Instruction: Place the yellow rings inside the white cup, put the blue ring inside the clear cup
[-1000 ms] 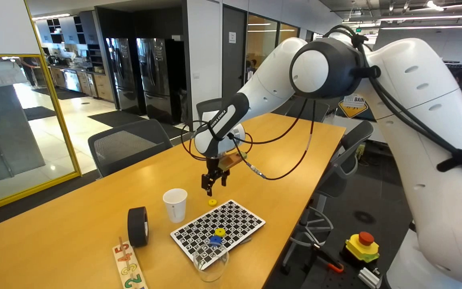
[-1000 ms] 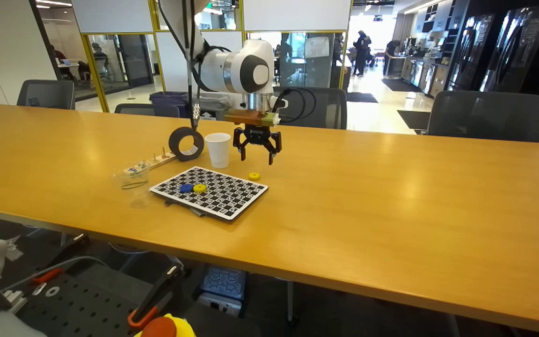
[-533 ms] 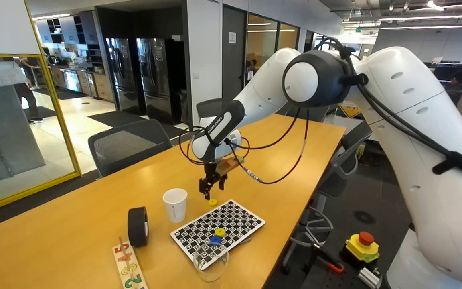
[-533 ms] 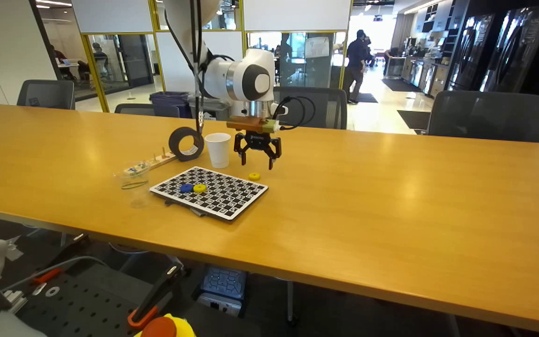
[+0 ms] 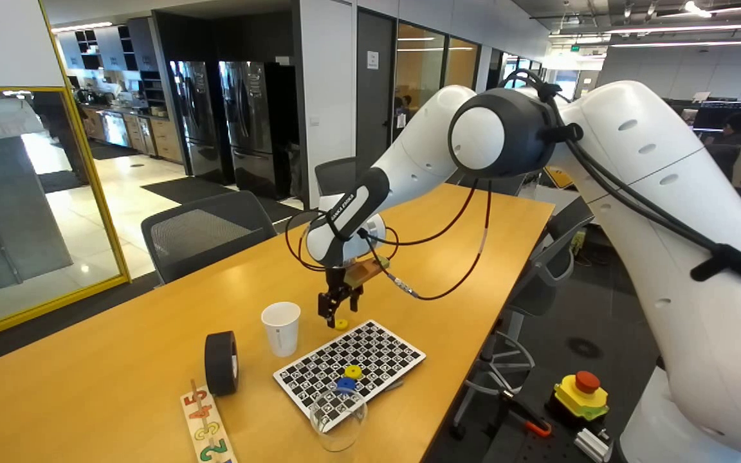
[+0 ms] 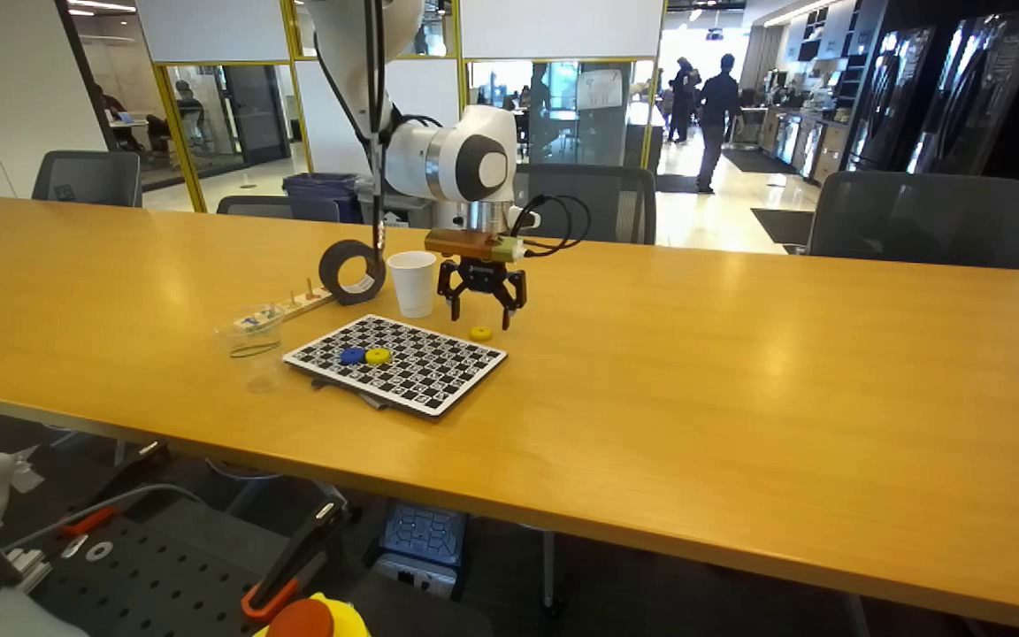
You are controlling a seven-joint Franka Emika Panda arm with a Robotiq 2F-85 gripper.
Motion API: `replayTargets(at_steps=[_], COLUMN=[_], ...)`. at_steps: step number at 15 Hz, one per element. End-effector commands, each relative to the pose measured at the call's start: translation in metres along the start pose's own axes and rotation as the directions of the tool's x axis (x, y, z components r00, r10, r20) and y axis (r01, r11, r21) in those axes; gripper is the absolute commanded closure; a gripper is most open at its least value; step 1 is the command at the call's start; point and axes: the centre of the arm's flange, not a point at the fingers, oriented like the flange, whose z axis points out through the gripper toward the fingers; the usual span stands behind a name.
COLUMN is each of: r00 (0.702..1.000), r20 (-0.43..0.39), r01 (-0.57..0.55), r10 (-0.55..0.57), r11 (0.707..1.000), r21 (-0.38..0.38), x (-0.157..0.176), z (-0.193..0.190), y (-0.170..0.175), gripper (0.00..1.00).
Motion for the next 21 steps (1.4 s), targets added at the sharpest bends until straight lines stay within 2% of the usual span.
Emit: replayTargets(at_steps=[1, 8, 9, 10, 11, 12, 17, 21], r00=[1.0, 1.0, 1.0, 1.0, 1.0, 1.0, 0.999, 0.993], r20=[-0.012, -0.016, -0.021, -0.022, -0.023, -0.023, -0.021, -0.042], r01=[0.003, -0.009, -0.008, -0.01, -0.013, -0.015, -0.048, -0.115], r10=[-0.002, 0.01, 0.008, 0.011, 0.013, 0.015, 0.048, 0.115], r11=[1.0, 1.0, 1.0, 1.0, 1.0, 1.0, 0.999, 0.993], r21=[0.023, 0.026, 0.022, 0.021, 0.021, 0.023, 0.016, 0.005], x=[0.015, 0.018, 0.018, 0.018, 0.018, 0.018, 0.015, 0.005], z=[0.003, 0.01, 0.011, 0.011, 0.011, 0.011, 0.007, -0.02], y=[-0.002, 0.004, 0.005, 0.006, 0.007, 0.008, 0.01, 0.006], gripper=[0.0, 0.0, 0.25, 0.27, 0.34, 0.44, 0.82, 0.81])
